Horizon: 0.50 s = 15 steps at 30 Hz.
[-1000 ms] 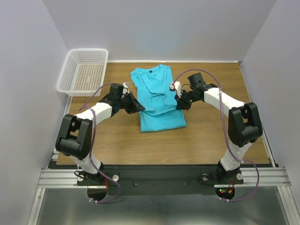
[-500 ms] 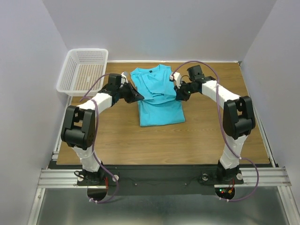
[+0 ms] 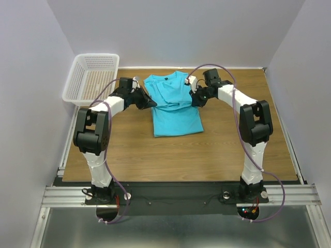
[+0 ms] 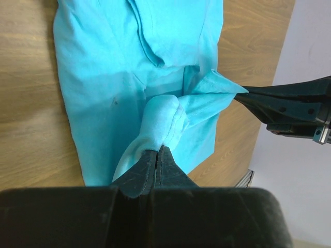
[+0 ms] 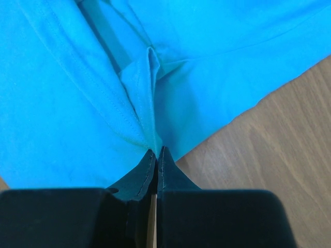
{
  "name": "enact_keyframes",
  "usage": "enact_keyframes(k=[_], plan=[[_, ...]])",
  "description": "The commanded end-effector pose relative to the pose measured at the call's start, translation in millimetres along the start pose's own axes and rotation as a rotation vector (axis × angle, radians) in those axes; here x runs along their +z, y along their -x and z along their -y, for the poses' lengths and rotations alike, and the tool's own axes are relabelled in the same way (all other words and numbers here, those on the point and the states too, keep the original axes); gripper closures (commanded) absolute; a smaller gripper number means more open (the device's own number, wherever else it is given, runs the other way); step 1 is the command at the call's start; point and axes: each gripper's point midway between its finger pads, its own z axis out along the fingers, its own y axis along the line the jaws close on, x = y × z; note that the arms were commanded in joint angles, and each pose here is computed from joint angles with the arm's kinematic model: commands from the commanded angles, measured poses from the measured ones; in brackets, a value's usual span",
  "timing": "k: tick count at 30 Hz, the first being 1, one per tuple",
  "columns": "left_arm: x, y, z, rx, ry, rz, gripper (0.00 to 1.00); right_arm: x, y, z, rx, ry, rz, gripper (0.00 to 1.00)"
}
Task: Fold and stack the t-shirts
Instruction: Fold the tshirt
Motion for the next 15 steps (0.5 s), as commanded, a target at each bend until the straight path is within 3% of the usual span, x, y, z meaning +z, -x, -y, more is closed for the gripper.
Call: enact_keyframes(k=[1,7,11,13,14,15], plan=[[-7,23,21,0.058,-0.053,0.035,1.0,-9,28,23,-0.017,-0.067,0.065,1.0],[2,29,13,0.046,-0.04,0.028,1.0,-2,28,29,-0.005,-0.071,0.062,0.96],[6,37,12,0.042,-0.04,0.036,1.0,3,24,35,0.015,-0.088,0.047,0.8],[8,41,12,0.032,-0.04,0.04,0.93,3,24,40,0.035,-0.107,0.044,0.77],[9,43,13,0.032,-0.04,0.043,0.82,4,28,43,0.045,-0.123,0.049,0.74],[7,49,16,0.032,-0.045,0.056,0.78,3,31,51,0.079,-0.163,0.056,0.58]])
